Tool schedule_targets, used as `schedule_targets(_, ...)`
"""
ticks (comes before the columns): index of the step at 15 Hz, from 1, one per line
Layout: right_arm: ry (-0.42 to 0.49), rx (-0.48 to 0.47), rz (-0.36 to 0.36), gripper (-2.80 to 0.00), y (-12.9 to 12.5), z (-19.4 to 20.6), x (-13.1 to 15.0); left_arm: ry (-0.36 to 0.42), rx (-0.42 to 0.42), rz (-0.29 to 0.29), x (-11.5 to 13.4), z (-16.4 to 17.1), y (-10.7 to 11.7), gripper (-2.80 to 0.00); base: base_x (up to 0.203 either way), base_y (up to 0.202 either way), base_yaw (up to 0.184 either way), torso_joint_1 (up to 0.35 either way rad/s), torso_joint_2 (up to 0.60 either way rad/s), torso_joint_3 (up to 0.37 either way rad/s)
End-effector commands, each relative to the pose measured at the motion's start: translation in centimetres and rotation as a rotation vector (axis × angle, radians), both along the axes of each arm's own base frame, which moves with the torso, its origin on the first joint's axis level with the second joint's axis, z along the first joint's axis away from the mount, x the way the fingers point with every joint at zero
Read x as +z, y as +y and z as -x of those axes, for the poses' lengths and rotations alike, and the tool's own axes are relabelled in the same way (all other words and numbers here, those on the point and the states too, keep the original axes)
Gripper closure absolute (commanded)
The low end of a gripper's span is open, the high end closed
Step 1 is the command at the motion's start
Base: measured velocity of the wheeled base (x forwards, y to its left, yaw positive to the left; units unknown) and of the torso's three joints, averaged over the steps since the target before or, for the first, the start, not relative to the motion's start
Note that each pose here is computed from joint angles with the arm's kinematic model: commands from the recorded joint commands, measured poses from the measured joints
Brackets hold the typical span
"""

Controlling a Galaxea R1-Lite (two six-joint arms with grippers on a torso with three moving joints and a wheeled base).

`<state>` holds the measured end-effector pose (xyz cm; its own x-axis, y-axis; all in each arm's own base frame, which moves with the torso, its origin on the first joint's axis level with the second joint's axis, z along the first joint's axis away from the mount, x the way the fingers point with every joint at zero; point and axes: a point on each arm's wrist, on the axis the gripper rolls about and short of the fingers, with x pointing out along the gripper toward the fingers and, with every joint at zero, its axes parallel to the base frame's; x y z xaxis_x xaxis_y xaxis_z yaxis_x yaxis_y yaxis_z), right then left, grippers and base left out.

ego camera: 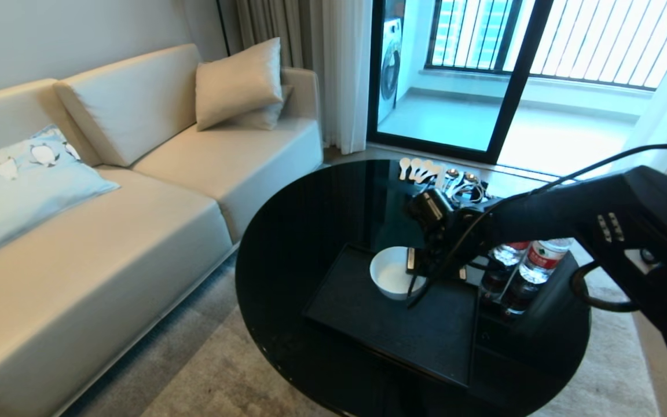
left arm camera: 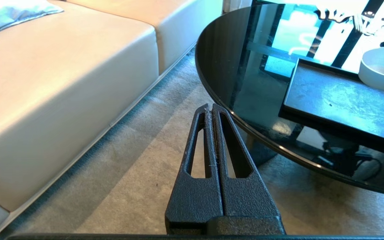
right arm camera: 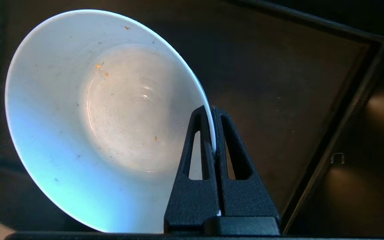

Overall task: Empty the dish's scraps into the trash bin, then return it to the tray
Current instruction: Put the bowl back to the table

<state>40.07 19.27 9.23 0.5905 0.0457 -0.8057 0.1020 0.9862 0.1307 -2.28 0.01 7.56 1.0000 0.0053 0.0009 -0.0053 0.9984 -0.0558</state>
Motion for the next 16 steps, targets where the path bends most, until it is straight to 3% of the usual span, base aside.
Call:
schedule_targets(1,0.014,-0.038,0.004,0.00,-1.0,-0.8,-1.0,-0.001,0.001,0.001,0.0,0.0,0.0,0.00,0.000,0.000,0.000,0.000,0.00,0.000)
schedule_targets(8,0.083,-0.139,-0.002,0.00,-3.0,-2.1,-4.7,-0.001,0.001,0.001,0.0,0.0,0.0,0.00,0.000,0.000,0.000,0.000,0.00,0.000)
schedule_targets(13,0.126,-0.136,0.018,0.00,-3.4,-0.9,-6.3,-0.001,0.001,0.001,0.0,0.0,0.0,0.00,0.000,0.000,0.000,0.000,0.00,0.000)
schedule_targets(16,0.101,-0.130,0.003,0.00,-3.5,0.3,-7.2,0.001,0.001,0.001,0.0,0.0,0.0,0.00,0.000,0.000,0.000,0.000,0.00,0.000)
